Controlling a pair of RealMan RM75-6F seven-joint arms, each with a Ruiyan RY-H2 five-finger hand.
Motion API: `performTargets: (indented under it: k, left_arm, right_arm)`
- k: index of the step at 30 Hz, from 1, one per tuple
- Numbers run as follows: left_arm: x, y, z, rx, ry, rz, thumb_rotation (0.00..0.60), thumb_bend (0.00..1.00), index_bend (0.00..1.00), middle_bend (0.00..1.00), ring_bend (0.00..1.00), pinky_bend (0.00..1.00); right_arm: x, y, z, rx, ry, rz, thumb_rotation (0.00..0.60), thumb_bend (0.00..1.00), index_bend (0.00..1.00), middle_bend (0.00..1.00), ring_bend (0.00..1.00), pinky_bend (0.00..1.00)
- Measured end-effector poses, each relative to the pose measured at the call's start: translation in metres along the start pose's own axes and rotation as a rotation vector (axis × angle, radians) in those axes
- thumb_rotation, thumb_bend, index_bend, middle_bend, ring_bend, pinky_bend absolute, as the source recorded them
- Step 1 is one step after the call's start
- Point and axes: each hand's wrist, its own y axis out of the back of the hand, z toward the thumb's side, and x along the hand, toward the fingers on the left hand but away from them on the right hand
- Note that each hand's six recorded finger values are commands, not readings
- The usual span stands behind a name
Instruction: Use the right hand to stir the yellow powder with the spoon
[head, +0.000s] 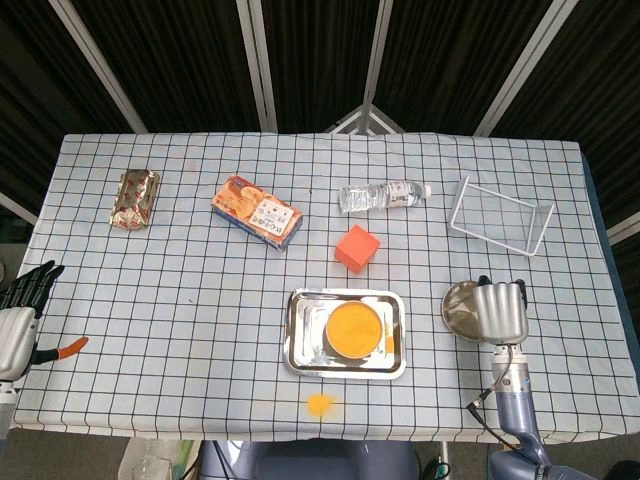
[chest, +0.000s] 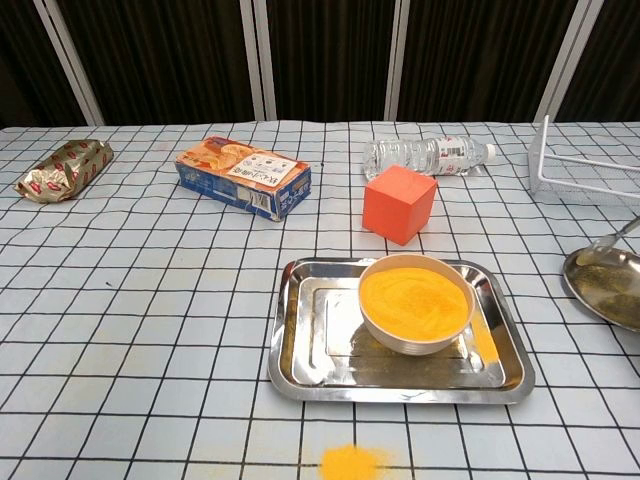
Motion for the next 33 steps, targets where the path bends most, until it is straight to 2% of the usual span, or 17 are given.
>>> performTargets:
  k: [7,11,18,22,28,33]
  left_arm:
    - [0.000,-0.001,0.000,0.000,0.001,-0.004,0.600,0.00,0.00,0.00,0.00,0.00]
    - [0.000,-0.001,0.000,0.001,0.000,-0.002,0.600,0.00,0.00,0.00,0.00,0.00]
    - [0.000,-0.001,0.000,-0.001,0.002,-0.003,0.600,0.00,0.00,0.00,0.00,0.00]
    - [0.000,-0.001,0.000,-0.003,0.001,-0.003,0.600,0.00,0.00,0.00,0.00,0.00]
    - [0.000,-0.001,0.000,-0.003,0.000,-0.003,0.600,0.00,0.00,0.00,0.00,0.00]
    - [0.000,0.000,0.000,-0.004,0.001,-0.002,0.600,0.00,0.00,0.00,0.00,0.00]
  right_arm:
    - [0.007,-0.034,-0.003,0.001,-0.022,0.091,0.600,0.74,0.88,1.00,1.00,0.83]
    - [0.010,-0.039,0.005,-0.012,-0.011,0.102,0.600,0.74,0.85,1.00,1.00,0.83]
    - [0.012,-0.041,0.012,-0.010,-0.002,0.104,0.600,0.73,0.62,1.00,1.00,0.83]
    - [0.012,-0.039,0.012,-0.011,-0.005,0.104,0.600,0.68,0.55,1.00,1.00,0.83]
    - [0.014,-0.041,0.009,-0.003,-0.013,0.117,0.600,0.60,0.33,1.00,1.00,0.83]
    - [0.015,-0.041,0.005,0.008,-0.026,0.123,0.600,0.57,0.23,1.00,1.00,0.83]
